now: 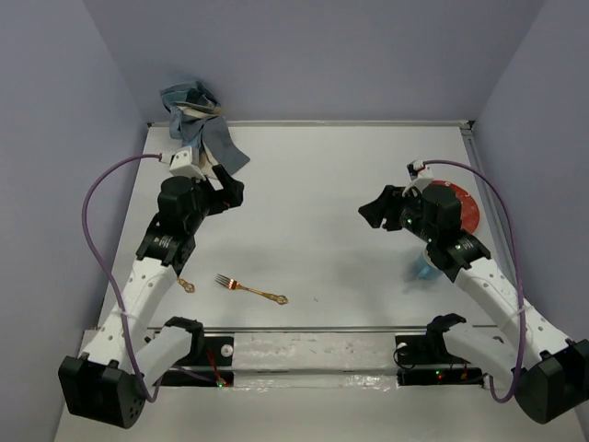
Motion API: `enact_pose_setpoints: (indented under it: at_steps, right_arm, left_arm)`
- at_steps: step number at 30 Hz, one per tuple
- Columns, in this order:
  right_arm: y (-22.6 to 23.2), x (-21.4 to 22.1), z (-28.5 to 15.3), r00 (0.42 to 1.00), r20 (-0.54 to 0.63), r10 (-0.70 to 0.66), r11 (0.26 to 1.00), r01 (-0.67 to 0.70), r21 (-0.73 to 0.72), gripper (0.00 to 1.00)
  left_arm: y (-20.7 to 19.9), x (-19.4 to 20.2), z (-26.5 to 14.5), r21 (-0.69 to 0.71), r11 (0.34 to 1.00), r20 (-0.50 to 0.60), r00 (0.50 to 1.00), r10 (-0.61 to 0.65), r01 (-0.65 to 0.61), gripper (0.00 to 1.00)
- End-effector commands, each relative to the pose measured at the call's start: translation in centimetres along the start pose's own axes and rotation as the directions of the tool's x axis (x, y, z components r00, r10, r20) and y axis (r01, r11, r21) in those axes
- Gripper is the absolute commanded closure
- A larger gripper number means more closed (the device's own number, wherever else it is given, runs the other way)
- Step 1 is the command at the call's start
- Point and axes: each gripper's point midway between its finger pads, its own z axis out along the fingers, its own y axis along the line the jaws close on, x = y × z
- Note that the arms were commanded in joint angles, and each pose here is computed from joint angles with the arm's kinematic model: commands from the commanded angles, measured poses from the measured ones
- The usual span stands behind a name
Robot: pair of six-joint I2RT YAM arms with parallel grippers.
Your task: Set the dinner table for one person
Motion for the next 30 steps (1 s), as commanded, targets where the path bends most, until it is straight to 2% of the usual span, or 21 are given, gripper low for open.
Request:
enact_pose_setpoints:
  at_steps: [1, 6, 9, 10, 13, 15, 17, 18, 24, 25, 30]
  right_arm:
    - [0.7, -1.0, -0.4, 0.998, 0.059, -0.021, 0.999, 0.023, -0.027, 0.39]
    - [0.7, -1.2, -0.5, 0.997, 0.07, -0.012, 1.0, 0.014, -0.025, 0.4]
    - [0.8, -1.3, -0.4, 0.998, 0.069, -0.01, 1.0, 0.012, -0.025, 0.4]
    - [0.7, -1.3, -0.4, 0.998, 0.066, -0.01, 1.0, 0.011, -0.023, 0.4]
    - [0.8, -1.4, -0.2, 0.998, 0.065, -0.008, 1.0, 0.009, -0.023, 0.4]
    - [0.8, -1.4, -0.1, 0.998, 0.063, -0.006, 1.0, 0.008, -0.022, 0.4]
    - [0.7, -1.3, 0.2, 0.998, 0.056, -0.004, 1.0, 0.005, -0.023, 0.4]
    - [0.6, -1.2, 0.3, 0.999, 0.052, -0.003, 1.0, 0.004, -0.022, 0.4]
    - [0.0, -0.3, 1.0, 1.0, 0.03, -0.001, 1.0, 0.002, -0.014, 0.41]
    - [0.0, -0.1, 1.0, 1.0, 0.026, -0.002, 1.0, 0.003, -0.017, 0.41]
    - [0.2, 0.9, 1.5, 1.0, 0.0, 0.003, 0.999, -0.003, -0.039, 0.41]
  left_arm:
    - [-0.7, -1.7, 1.6, 0.034, 0.998, 0.007, 0.999, -0.044, 0.044, 0.01]
    - [-0.9, -3.7, 3.5, 0.064, 0.997, 0.047, 0.998, -0.051, 0.048, 0.01]
    - [1.6, -4.6, 5.9, -0.074, 0.996, 0.064, 0.997, -0.054, 0.058, 0.01]
    - [3.5, -3.8, 7.3, -0.149, 0.986, 0.049, 0.997, -0.063, 0.07, 0.01]
    - [7.1, -3.0, 10.0, -0.255, 0.963, 0.03, 0.996, -0.086, 0.091, 0.01]
    - [8.5, -3.1, 11.2, -0.298, 0.95, 0.033, 0.996, -0.083, 0.089, 0.08]
    - [10.1, -2.8, 12.9, -0.357, 0.932, 0.017, 0.998, -0.062, 0.064, 0.25]
    - [11.0, -1.9, 13.9, -0.381, 0.923, -0.008, 0.998, -0.063, 0.055, 0.3]
    - [12.2, -1.3, 17.9, -0.422, 0.906, -0.05, 0.997, -0.059, 0.032, 0.37]
    - [13.1, 0.0, 18.8, -0.442, 0.897, -0.08, 0.995, -0.062, 0.021, 0.38]
    - [14.5, 1.8, 21.9, -0.466, 0.885, -0.14, 0.989, -0.051, -0.021, 0.39]
